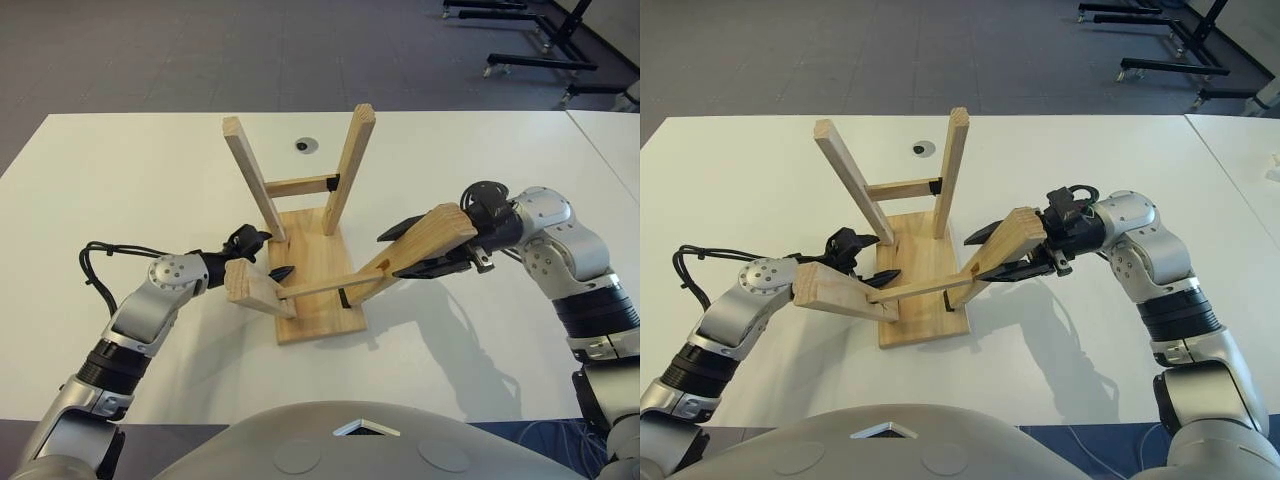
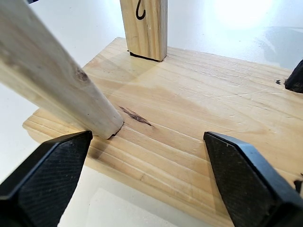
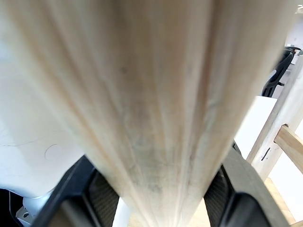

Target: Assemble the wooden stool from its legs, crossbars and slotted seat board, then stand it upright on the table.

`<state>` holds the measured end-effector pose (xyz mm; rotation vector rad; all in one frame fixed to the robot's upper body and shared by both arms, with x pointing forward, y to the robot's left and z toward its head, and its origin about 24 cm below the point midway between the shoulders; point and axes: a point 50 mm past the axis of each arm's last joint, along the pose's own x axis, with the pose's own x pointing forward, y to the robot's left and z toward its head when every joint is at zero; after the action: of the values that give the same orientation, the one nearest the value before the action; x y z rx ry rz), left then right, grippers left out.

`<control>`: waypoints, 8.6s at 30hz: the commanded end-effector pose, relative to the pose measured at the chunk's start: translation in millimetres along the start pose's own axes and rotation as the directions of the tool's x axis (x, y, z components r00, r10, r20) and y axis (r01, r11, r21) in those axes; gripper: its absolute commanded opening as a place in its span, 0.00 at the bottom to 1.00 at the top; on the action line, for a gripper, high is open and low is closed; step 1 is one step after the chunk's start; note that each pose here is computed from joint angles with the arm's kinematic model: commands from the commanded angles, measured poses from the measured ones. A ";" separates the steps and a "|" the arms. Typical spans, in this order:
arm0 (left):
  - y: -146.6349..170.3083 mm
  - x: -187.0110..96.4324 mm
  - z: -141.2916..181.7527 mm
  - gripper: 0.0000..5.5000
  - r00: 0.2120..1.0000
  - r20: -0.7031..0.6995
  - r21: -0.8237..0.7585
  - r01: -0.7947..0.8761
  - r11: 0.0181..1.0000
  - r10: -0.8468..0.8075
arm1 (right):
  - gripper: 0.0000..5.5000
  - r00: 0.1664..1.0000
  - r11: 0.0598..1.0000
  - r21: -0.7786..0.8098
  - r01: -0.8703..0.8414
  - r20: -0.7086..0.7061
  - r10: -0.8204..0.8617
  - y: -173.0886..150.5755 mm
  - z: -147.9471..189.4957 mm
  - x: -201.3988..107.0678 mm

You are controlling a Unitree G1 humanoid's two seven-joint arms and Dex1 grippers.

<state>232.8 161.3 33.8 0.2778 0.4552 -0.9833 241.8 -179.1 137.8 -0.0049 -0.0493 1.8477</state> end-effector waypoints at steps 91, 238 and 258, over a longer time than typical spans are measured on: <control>-10.0 -9.3 -57.7 0.79 0.966 -0.259 -0.096 -0.013 0.995 -0.012 | 0.39 0.981 0.989 -0.040 -0.141 0.126 0.145 17.8 15.3 39.4; 44.8 -63.2 193.1 0.79 0.682 0.680 0.021 -0.383 0.924 0.267 | 0.37 0.231 0.584 0.254 0.771 0.743 -0.628 -41.3 80.8 78.1; 51.0 -72.6 191.7 0.79 0.661 0.690 -0.005 -0.403 0.915 0.295 | 0.37 0.219 0.534 0.237 0.812 0.723 -0.655 -39.0 76.3 87.0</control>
<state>287.3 157.5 234.1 0.0980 -0.3518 -0.6712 249.8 -83.6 200.3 0.5590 -0.6541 0.7035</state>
